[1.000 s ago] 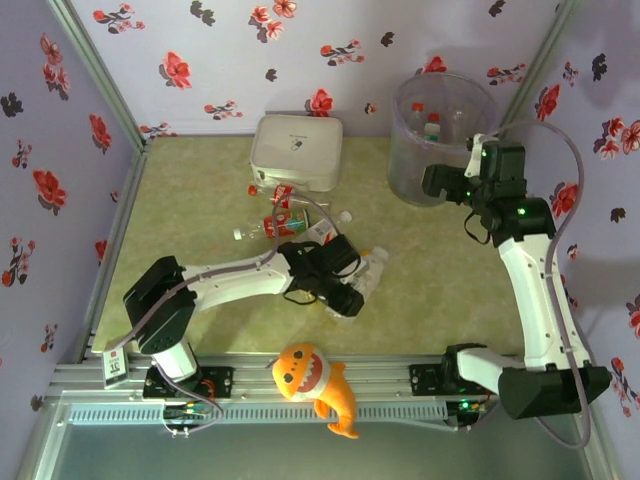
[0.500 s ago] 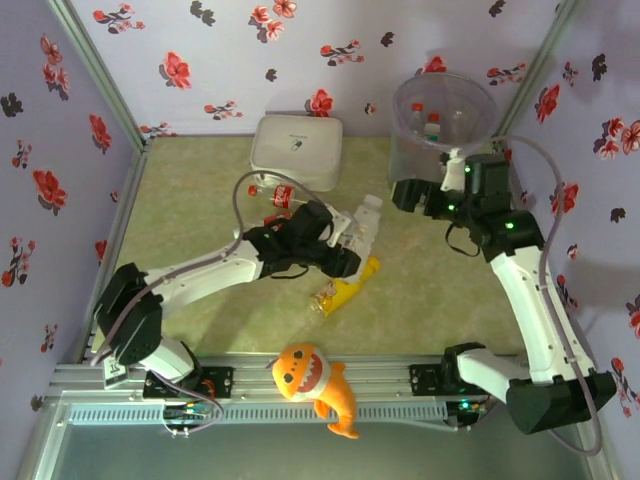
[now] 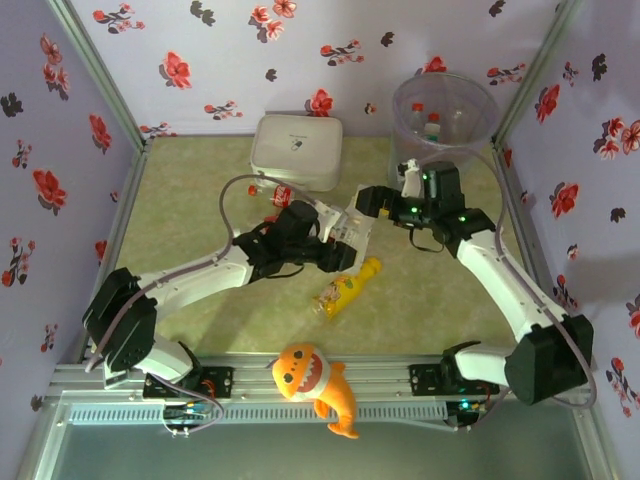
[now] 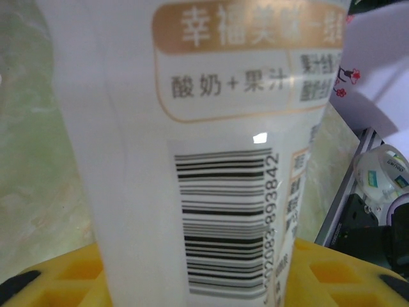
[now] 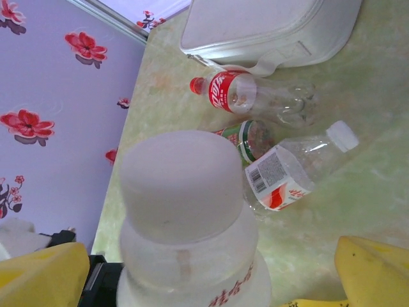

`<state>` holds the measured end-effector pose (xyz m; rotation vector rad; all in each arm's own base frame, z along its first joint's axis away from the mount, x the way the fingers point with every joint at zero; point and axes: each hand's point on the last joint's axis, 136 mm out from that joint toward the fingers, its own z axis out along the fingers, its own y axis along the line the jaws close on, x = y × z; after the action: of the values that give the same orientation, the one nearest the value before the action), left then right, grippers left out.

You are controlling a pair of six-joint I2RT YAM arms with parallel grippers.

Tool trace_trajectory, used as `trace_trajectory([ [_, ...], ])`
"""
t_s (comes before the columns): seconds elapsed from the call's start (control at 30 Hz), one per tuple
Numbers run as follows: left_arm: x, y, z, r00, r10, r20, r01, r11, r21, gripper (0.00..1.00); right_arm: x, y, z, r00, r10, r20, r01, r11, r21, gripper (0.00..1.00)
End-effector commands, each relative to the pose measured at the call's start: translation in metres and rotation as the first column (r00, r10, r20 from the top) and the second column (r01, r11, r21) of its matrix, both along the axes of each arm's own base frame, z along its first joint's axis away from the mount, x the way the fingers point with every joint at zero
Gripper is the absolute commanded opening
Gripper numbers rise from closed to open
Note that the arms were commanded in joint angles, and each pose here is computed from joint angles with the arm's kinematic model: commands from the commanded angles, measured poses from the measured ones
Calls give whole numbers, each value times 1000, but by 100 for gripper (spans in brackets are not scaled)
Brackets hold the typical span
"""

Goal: Put the plastic bottles in the bin

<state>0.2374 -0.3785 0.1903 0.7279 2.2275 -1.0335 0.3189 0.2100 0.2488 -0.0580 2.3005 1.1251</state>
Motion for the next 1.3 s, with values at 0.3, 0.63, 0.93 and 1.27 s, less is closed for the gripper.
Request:
trace_trajectory([
  [0.3, 9, -7, 30, 999, -2, 44, 7, 994, -112, 46, 7, 23, -21, 998, 44, -39, -43, 998, 44, 80],
  [0.63, 10, -7, 32, 999, 2, 42, 3, 992, -124, 67, 11, 21, -18, 999, 38, -13, -38, 999, 30, 52],
  [0.93, 0, 10, 47, 994, 17, 108, 3, 983, -182, 100, 22, 9, 4, 999, -7, 47, 8, 1000, -23, 44],
  [1.27, -10, 39, 16, 996, 26, 90, -23, 999, -28, 100, 53, -26, 94, 936, -113, 334, 183, 966, -185, 40],
])
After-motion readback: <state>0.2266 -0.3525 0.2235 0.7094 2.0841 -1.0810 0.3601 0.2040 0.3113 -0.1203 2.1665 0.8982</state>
